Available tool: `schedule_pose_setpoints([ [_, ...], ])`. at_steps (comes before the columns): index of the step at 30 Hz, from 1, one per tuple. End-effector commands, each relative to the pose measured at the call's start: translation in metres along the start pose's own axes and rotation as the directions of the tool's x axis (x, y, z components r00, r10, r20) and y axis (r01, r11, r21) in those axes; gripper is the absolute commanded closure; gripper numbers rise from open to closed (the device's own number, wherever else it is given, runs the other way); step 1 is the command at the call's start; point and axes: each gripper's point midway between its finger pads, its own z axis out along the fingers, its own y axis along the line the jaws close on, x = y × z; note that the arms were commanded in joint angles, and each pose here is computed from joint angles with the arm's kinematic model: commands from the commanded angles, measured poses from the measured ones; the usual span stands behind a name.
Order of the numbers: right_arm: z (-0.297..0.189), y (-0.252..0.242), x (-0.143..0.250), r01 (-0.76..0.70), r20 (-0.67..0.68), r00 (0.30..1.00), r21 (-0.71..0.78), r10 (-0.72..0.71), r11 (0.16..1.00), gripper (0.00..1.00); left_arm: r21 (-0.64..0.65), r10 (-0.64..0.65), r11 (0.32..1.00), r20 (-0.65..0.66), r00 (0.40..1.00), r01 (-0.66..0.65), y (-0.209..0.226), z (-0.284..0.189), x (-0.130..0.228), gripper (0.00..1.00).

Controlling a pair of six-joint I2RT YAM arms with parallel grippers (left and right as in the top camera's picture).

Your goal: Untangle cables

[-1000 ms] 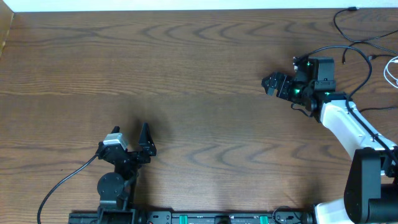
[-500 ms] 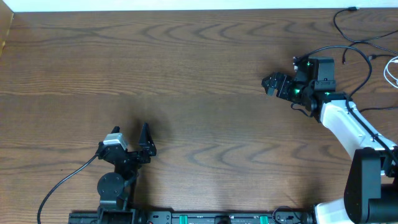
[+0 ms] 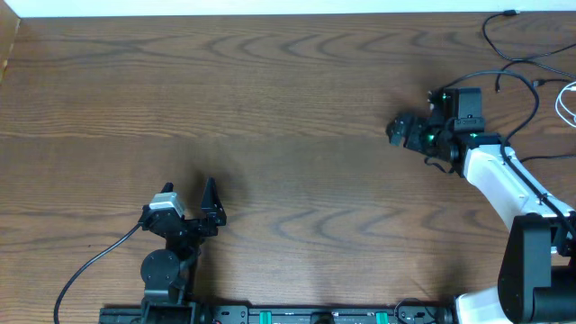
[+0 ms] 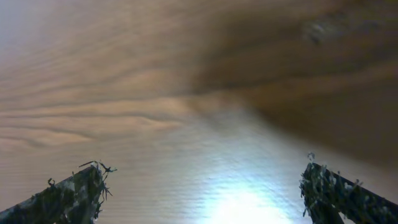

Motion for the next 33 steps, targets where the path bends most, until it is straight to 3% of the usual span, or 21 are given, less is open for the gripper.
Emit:
schedule_pose_setpoints([
  [1,0.003,-0.017,0.004,0.029,0.002,1.0,0.128,-0.03,0.991,0.01,-0.051,-0.004,0.999,-0.043,0.999,0.002,0.011,0.0,0.014,0.13],
  [8,-0.001,-0.015,0.005,0.092,0.048,0.993,0.245,-0.107,0.965,0.01,-0.051,-0.004,0.999,-0.043,0.999,0.002,0.011,0.0,0.014,0.13],
  [14,0.008,-0.006,0.03,0.179,0.082,0.974,0.299,-0.212,0.937,0.01,-0.051,-0.004,0.999,-0.043,0.999,0.002,0.011,0.0,0.014,0.13],
  [26,-0.007,0.0,0.051,0.186,0.383,0.894,0.154,-0.232,0.97,0.01,-0.051,-0.004,0.999,-0.043,0.999,0.002,0.011,0.0,0.014,0.13],
  [33,-0.041,-0.001,0.057,0.27,0.528,0.795,0.134,-0.299,0.953,0.01,-0.051,-0.004,0.999,-0.043,0.999,0.002,0.011,0.0,0.014,0.13],
])
